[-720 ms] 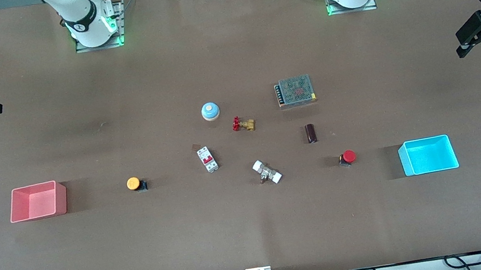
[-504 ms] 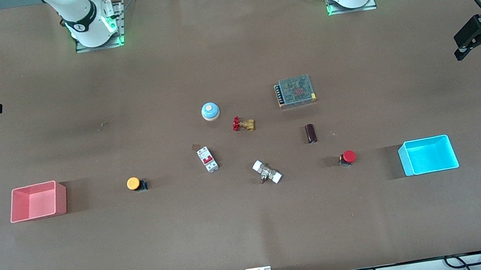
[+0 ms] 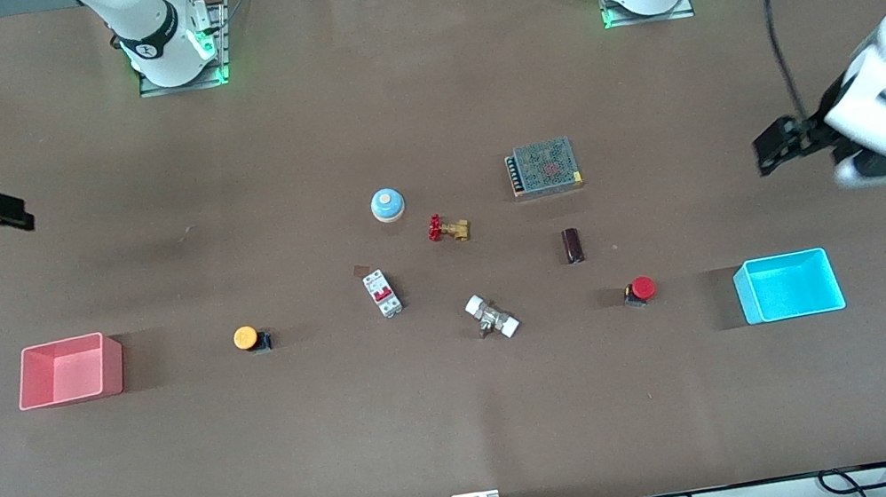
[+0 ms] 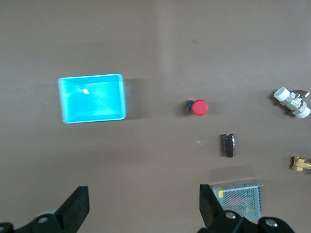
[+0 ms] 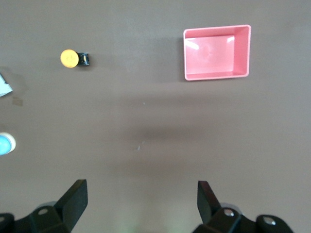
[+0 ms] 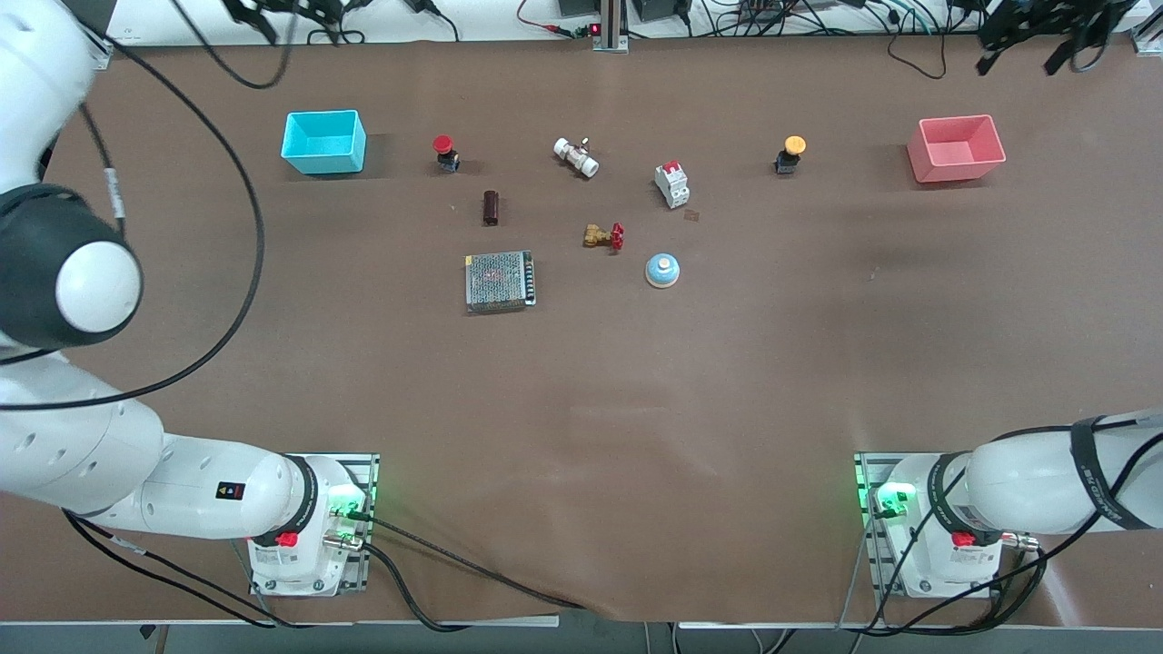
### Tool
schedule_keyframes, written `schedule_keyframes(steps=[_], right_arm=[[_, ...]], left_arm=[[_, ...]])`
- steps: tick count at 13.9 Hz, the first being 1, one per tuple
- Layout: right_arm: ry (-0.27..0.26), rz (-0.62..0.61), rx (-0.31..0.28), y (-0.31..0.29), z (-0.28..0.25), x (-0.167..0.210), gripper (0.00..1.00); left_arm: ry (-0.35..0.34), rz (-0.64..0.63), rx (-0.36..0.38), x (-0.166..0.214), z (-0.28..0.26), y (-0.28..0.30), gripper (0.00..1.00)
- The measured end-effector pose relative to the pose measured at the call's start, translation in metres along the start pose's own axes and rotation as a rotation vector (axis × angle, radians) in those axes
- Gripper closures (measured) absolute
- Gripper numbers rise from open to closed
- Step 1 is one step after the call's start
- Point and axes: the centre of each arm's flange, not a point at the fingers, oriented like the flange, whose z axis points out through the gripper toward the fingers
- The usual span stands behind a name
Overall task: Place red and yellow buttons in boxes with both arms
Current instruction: 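Reach the right gripper to the yellow button while the left gripper reaches the red button, then lower and close both grippers on the yellow and red buttons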
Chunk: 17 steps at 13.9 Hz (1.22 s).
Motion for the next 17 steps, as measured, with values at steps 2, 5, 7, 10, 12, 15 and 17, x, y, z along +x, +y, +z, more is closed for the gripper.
schedule_keyframes(steps=[2, 5, 7, 10, 12, 15, 17], right_arm=[[-0.005, -0.035, -0.013, -0.023, 0.045, 0.030, 0.00], [0.023, -0.100, -0.031, -0.067, 0.110, 0.069, 0.00], [0.044, -0.124, -0.017, -0.091, 0.144, 0.085, 0.00], [0.057, -0.135, 0.025, -0.120, 0.182, 0.098, 0.00], [0.064, -0.168, 0.018, -0.143, 0.200, 0.100, 0.00], [0.064, -0.196, 0.009, -0.163, 0.224, 0.103, 0.00], [0.064, -0.193, 0.005, -0.162, 0.238, 0.108, 0.00]], left_arm=[[-0.027, 0.008, -0.024, 0.014, 0.040, 0.015, 0.00], [-0.048, 0.015, -0.026, 0.029, 0.091, 0.036, 0.00], [-0.040, -0.001, -0.026, 0.037, 0.125, 0.054, 0.00], [-0.017, -0.035, -0.029, 0.049, 0.183, 0.079, 0.00], [-0.008, -0.047, -0.030, 0.054, 0.217, 0.086, 0.00], [-0.021, -0.055, -0.025, 0.056, 0.253, 0.084, 0.00], [-0.033, -0.060, -0.022, 0.056, 0.267, 0.083, 0.00]])
